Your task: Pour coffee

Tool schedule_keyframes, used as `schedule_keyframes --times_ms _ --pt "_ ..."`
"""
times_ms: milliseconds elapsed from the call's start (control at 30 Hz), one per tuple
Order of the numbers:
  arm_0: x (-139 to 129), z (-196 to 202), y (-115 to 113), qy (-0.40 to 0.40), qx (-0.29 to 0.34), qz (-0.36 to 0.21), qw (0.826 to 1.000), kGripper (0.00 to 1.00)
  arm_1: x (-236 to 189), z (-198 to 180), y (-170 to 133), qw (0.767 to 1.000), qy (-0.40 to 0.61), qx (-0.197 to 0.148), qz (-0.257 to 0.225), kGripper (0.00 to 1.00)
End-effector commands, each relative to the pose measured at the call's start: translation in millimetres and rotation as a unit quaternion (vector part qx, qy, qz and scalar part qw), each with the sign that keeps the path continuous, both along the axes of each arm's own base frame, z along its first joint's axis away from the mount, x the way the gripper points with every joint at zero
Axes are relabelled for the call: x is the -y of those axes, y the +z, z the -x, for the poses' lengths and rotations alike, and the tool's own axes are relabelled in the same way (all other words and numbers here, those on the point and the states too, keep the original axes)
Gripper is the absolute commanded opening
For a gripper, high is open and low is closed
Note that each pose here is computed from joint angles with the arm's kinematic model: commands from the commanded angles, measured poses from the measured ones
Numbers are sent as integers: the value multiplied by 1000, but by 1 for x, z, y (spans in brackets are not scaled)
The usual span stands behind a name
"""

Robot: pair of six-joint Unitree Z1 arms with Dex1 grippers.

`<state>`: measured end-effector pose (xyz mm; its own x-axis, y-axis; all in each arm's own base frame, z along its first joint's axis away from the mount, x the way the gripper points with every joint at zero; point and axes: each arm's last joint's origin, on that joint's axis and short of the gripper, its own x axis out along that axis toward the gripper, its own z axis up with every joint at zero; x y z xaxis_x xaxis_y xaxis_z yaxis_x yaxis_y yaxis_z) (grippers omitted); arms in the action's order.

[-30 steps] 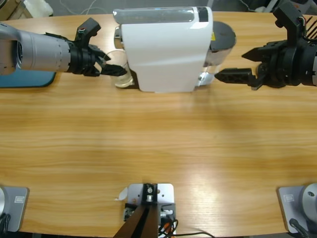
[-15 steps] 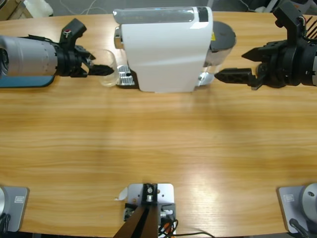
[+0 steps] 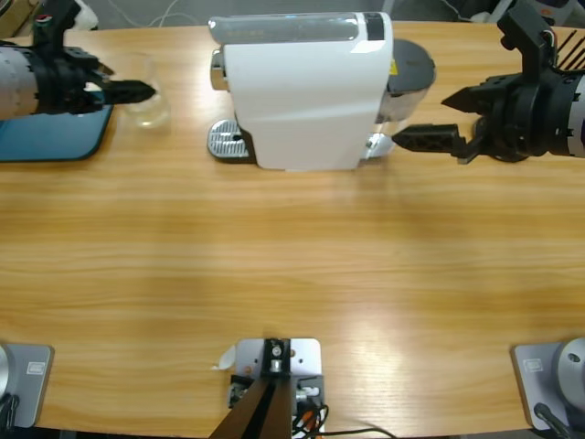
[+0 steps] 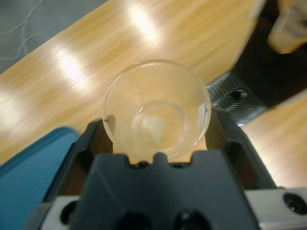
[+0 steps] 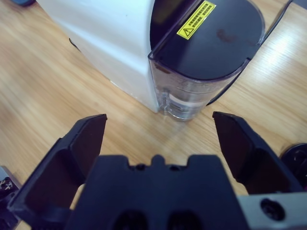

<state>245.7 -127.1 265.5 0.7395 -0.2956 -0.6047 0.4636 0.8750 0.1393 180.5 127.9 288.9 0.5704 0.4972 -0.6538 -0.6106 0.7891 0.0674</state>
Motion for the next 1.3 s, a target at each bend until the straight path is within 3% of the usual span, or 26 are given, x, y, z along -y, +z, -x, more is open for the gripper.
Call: schedule_keyframes --times_ms 33,433,767,1300 --pt "-48 6 -12 138 -16 -9 990 0 -3 -2 -15 1000 -5 -21 15 1000" --pt "-108 -14 -37 300 -27 27 953 0 -4 -3 -20 999 -3 -30 20 1000" --pt "-113 -30 -68 312 -36 21 949 0 -4 -3 -20 999 -3 -36 24 1000" --pt "-107 -38 -93 300 -51 10 953 0 -2 -1 -20 999 -3 -45 30 1000"
